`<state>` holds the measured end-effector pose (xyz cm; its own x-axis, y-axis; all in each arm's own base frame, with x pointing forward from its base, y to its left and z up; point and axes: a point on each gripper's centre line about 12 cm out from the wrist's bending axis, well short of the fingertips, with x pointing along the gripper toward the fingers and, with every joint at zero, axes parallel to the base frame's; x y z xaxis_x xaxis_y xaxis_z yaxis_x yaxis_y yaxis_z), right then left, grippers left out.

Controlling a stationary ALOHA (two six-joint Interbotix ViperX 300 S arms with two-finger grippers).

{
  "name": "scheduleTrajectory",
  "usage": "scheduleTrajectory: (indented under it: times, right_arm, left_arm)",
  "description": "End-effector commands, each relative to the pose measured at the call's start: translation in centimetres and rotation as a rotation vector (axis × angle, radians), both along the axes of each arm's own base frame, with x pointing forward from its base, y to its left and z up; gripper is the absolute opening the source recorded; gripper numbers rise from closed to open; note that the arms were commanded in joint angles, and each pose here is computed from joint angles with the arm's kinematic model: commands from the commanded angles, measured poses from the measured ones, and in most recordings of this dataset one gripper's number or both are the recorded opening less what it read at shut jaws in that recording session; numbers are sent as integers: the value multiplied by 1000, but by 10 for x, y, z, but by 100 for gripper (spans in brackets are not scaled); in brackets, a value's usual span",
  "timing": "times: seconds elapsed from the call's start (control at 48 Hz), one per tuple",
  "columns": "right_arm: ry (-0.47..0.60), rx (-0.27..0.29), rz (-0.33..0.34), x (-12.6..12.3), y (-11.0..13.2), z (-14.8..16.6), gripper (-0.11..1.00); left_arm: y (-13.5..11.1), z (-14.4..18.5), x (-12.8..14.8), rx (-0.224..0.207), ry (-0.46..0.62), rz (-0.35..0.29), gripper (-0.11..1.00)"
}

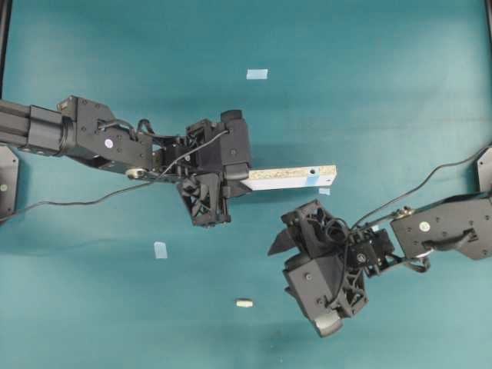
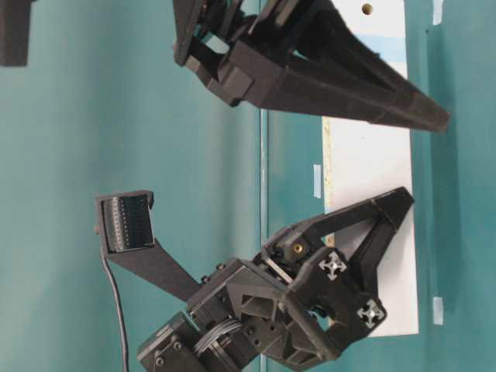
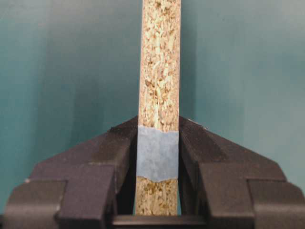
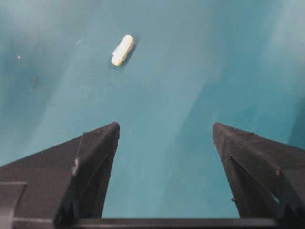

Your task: Move the wooden board into place and insert the rod into its hole.

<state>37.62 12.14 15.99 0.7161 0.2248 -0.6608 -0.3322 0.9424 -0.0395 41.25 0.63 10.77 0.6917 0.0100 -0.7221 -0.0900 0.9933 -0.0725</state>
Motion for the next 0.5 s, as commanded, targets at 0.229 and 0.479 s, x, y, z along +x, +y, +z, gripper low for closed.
scheduleTrajectory:
  times: [0.229, 0.479]
  right_arm:
    - [-36, 12, 0, 5, 2, 12, 87]
    - [-35, 12, 0, 5, 2, 12, 87]
  left_arm:
    - [0, 11, 4, -3, -37, 5, 21]
    - [0, -2, 10, -6, -14, 6, 21]
